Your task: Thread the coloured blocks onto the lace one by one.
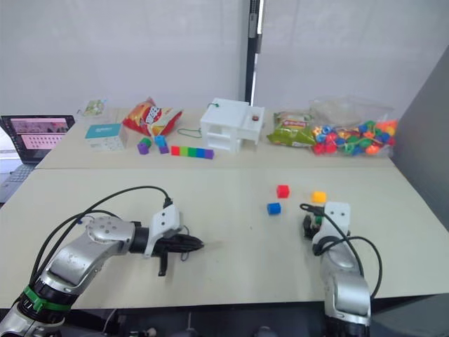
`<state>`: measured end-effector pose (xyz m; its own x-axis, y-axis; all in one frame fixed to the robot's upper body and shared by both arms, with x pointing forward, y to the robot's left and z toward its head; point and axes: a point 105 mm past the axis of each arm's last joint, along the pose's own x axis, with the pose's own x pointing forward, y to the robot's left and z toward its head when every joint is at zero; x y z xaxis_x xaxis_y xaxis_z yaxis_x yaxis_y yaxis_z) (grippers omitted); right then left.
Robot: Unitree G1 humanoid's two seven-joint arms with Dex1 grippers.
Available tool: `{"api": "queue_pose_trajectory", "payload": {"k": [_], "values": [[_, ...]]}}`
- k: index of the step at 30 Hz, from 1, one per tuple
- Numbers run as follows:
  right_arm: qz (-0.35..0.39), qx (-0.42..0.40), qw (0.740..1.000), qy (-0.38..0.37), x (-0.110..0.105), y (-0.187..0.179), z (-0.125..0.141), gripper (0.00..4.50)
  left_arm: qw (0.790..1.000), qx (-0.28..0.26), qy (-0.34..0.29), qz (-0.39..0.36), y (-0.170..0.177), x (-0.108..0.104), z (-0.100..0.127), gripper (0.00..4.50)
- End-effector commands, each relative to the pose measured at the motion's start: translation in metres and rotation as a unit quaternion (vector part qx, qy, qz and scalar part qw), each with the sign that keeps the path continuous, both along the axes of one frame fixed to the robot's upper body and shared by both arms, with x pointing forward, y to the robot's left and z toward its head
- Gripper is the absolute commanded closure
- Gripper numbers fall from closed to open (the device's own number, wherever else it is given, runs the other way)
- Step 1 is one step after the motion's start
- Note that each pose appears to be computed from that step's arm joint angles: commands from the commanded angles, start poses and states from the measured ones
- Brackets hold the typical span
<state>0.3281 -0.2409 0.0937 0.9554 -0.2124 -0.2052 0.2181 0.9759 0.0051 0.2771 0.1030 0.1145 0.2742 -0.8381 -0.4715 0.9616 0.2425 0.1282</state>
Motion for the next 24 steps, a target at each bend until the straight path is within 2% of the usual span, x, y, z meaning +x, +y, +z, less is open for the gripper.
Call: {"api": "queue_pose_trajectory", "payload": {"k": [1, 3, 7, 10, 13, 14, 15, 16, 20, 24], "values": [[0.007, 0.018, 0.999, -0.039, 0.003, 0.003, 0.016, 2.59, 1.000, 0.002, -0.025, -0.008, -0.003, -0.001, 0.006, 4.50], [0.009, 0.027, 0.999, -0.040, 0.004, 0.004, 0.015, 3.29, 1.000, -0.002, -0.026, -0.007, -0.004, 0.000, 0.006, 4.50], [0.020, 0.032, 0.998, -0.057, -0.004, 0.009, 0.023, 3.36, 1.000, -0.006, -0.024, -0.007, -0.005, 0.000, 0.002, 4.50], [0.071, 0.035, 0.995, -0.065, -0.020, 0.037, 0.035, 3.36, 1.000, -0.006, -0.024, -0.005, -0.004, 0.001, 0.000, 4.50], [0.226, 0.071, 0.971, -0.044, -0.071, 0.127, 0.045, 3.36, 0.999, -0.021, -0.024, 0.007, -0.003, 0.005, 0.006, 4.50], [0.263, 0.084, 0.960, -0.033, -0.084, 0.147, 0.046, 3.36, 0.999, -0.023, -0.024, 0.009, -0.003, 0.006, 0.006, 4.50], [0.287, 0.078, 0.954, -0.022, -0.089, 0.160, 0.045, 3.36, 0.999, -0.025, -0.024, 0.011, -0.003, 0.006, 0.007, 4.50], [0.300, 0.071, 0.951, -0.014, -0.092, 0.167, 0.043, 3.36, 0.999, -0.025, -0.024, 0.012, -0.003, 0.007, 0.007, 4.50], [0.294, 0.037, 0.954, 0.040, -0.071, 0.167, 0.012, 3.36, 0.999, -0.024, -0.023, 0.013, -0.004, 0.006, 0.007, 4.50], [0.286, 0.036, 0.955, 0.062, -0.062, 0.172, -0.006, 3.36, 0.999, -0.020, -0.021, 0.015, -0.003, 0.005, 0.007, 4.50]]}}
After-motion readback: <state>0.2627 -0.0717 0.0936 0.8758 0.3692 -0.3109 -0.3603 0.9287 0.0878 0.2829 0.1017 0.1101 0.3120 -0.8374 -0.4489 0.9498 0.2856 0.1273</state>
